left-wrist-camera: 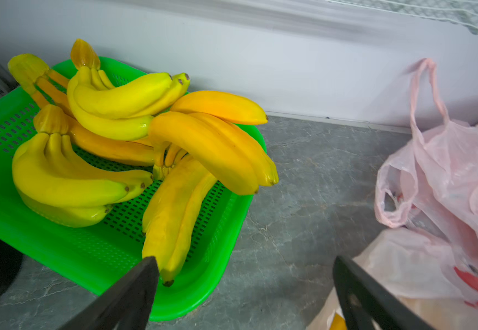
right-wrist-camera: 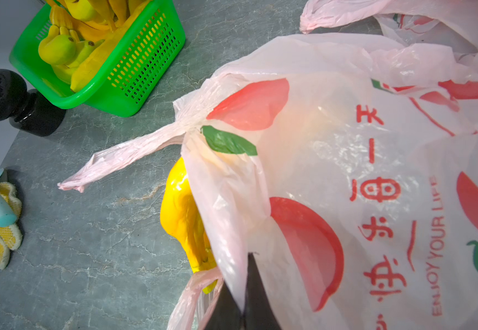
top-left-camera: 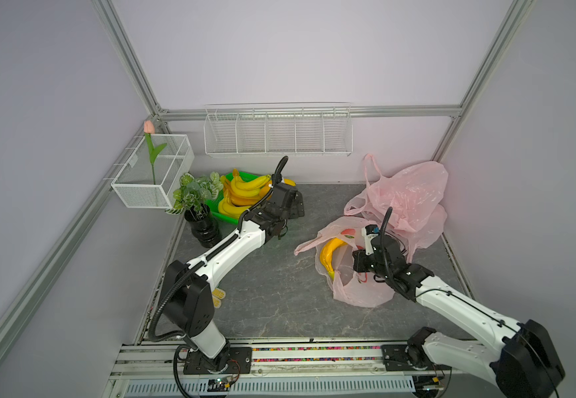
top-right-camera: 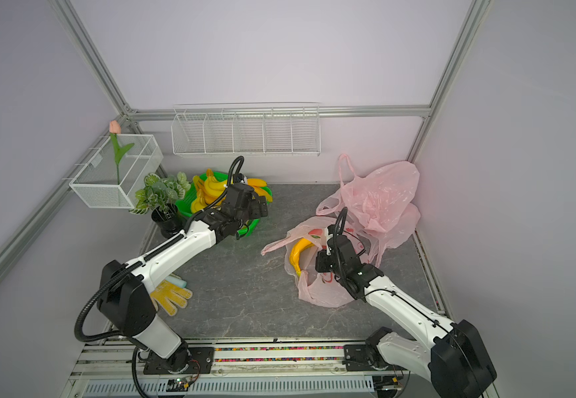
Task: Place the banana into a plastic bag & tie a knot
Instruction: Pick up the banana from the basket.
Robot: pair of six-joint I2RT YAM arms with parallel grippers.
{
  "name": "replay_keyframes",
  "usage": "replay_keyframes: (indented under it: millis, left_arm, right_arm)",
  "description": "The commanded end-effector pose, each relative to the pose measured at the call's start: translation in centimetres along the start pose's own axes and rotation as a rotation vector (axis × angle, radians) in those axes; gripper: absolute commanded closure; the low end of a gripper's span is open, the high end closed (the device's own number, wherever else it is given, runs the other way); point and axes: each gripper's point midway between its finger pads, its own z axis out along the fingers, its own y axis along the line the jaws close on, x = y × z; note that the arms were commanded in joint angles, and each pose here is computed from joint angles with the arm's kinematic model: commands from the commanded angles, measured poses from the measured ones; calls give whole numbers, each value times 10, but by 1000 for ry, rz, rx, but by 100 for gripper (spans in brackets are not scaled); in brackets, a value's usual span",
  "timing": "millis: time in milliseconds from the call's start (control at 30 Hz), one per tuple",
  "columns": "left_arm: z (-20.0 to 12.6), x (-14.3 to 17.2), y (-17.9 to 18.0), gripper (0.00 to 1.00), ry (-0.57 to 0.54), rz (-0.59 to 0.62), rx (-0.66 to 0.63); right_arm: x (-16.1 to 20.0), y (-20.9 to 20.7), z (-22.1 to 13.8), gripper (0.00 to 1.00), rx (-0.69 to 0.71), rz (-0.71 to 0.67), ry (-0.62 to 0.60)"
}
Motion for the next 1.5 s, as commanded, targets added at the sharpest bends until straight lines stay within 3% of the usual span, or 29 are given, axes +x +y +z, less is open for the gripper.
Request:
replay_keyframes:
  millis: [0,267,900,1467]
  left_arm:
    - [20,-18,-2,4,-4,-45,-27]
    - [64,-11,12,10,58,-61,-170]
    - [119,3,17,11,95,-242,-158]
    - [127,9,18,44,86,-436,-105]
  right_arm:
    - [3,-4,-1,93,6,10,0]
    - [8,-6,3,94,3,16,3]
    - [17,-2,10,94,-24,15,40]
    - [17,-2,10,93,-25,15,42]
